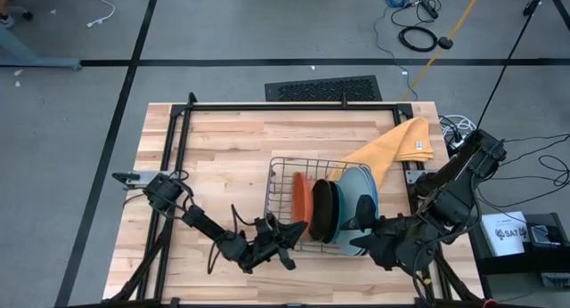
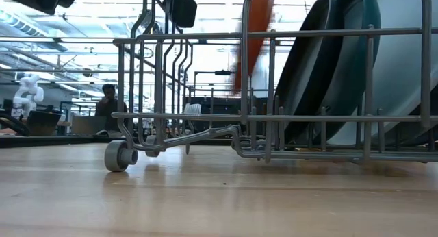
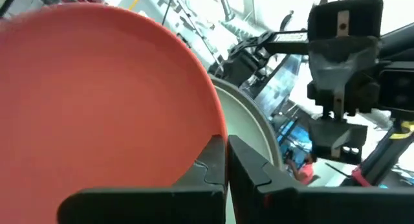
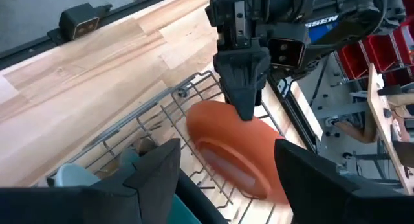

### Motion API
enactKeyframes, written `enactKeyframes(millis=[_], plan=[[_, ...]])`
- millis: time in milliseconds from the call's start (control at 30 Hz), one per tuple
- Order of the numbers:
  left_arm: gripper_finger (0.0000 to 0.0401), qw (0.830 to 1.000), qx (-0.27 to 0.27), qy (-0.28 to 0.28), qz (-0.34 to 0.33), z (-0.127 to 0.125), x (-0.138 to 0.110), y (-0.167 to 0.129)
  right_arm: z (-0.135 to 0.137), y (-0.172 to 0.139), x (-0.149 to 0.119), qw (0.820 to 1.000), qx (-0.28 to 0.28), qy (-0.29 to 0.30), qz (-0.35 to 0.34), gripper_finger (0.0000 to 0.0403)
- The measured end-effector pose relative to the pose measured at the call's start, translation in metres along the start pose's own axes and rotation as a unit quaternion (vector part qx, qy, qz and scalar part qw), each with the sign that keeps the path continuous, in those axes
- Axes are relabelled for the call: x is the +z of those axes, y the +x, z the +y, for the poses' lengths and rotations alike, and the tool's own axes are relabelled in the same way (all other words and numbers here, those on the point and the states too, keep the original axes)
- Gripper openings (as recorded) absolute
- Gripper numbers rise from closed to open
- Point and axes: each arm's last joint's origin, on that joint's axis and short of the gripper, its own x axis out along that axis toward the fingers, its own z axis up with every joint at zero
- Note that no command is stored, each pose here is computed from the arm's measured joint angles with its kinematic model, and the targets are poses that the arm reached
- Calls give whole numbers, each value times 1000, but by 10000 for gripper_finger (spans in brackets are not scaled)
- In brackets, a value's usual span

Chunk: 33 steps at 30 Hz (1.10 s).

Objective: Sort dishes
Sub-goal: Put the orange plate into the green dish rack

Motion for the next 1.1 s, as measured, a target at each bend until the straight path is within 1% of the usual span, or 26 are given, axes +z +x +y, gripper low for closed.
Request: enactKeyframes(millis=[200, 367, 533, 700, 900, 1100], plan=[[0, 1000, 5, 1, -4, -5, 2, 0, 2, -1, 1, 1000, 1, 2, -2, 244], [0, 1000, -10, -20, 0, -6, 1, 1, 1, -1, 1, 1000, 1, 4, -2, 244], [0, 1000, 2, -6, 16, -4, -4, 0, 1, -1, 1, 1000, -1, 4, -4, 244], [0, 1000, 4, -5, 21, 0, -6, 6, 1, -1, 1, 1000, -1, 7, -4, 244], [0, 999, 20, -9, 47, 9, -14, 15, 1, -1, 2, 1000, -2, 12, -7, 244], [0, 999, 12, -7, 49, 14, -14, 22, 1, -1, 2, 1000, -10, 12, -4, 244]])
